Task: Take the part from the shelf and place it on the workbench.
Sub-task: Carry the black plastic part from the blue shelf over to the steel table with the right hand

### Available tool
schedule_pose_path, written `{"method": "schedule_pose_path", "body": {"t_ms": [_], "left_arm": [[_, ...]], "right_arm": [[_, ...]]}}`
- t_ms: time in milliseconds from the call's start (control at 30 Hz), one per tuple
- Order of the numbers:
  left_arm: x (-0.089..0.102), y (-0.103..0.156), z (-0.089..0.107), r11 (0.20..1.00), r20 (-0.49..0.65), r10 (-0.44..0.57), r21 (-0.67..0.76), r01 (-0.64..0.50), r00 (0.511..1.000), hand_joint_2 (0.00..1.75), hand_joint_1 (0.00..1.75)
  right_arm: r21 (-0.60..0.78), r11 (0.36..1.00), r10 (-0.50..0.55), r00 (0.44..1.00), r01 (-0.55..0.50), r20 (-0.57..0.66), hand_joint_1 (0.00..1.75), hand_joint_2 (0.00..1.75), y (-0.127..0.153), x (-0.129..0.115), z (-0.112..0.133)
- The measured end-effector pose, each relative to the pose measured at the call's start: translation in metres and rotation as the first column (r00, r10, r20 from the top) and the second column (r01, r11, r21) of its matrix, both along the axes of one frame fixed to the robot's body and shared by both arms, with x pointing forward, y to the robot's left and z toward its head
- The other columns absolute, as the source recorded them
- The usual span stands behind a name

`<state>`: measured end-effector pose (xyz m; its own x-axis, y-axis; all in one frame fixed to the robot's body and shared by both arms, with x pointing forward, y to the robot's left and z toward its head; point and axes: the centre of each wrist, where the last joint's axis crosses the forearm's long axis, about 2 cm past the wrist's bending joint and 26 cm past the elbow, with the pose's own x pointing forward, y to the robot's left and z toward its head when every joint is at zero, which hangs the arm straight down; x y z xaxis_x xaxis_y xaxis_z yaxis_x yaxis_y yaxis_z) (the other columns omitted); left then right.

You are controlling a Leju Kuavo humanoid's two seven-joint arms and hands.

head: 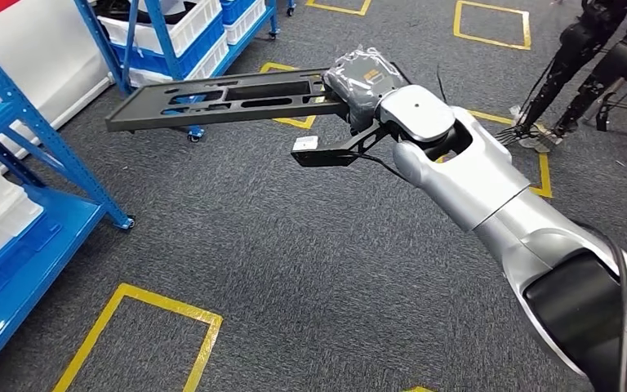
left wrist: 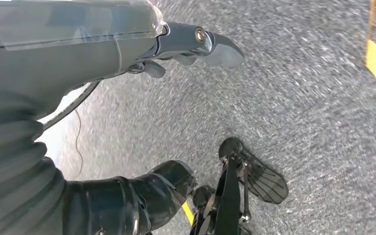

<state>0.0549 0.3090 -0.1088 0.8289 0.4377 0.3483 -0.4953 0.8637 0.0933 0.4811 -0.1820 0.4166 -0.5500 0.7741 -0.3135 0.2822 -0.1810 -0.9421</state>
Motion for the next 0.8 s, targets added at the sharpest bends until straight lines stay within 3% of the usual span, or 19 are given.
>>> {"method": "schedule_pose_path", "body": {"t_ms": [367, 600, 800], "left_arm": [[0.002, -0.001, 0.0, 1.0, 0.008, 0.006, -0.004, -0.006, 1.0, 1.75, 0.0], [-0.002, -0.001, 0.0, 1.0, 0.015, 0.008, -0.008, -0.008, 1.0, 1.75, 0.0], [0.004, -0.013, 0.0, 0.998, 0.084, 0.015, -0.054, -0.011, 0.996, 1.75, 0.0]], "right_arm": [[-0.04, 0.999, -0.002, 1.0, 0.002, 0.019, 1.75, 1.75, 0.006, -0.001, 0.017], [-0.093, 0.996, 0.007, 1.0, -0.005, 0.018, 1.75, 1.75, 0.017, -0.001, 0.015], [-0.212, 0.974, -0.073, 0.996, 0.083, 0.054, 1.75, 1.75, 0.01, 0.0, 0.064]]}}
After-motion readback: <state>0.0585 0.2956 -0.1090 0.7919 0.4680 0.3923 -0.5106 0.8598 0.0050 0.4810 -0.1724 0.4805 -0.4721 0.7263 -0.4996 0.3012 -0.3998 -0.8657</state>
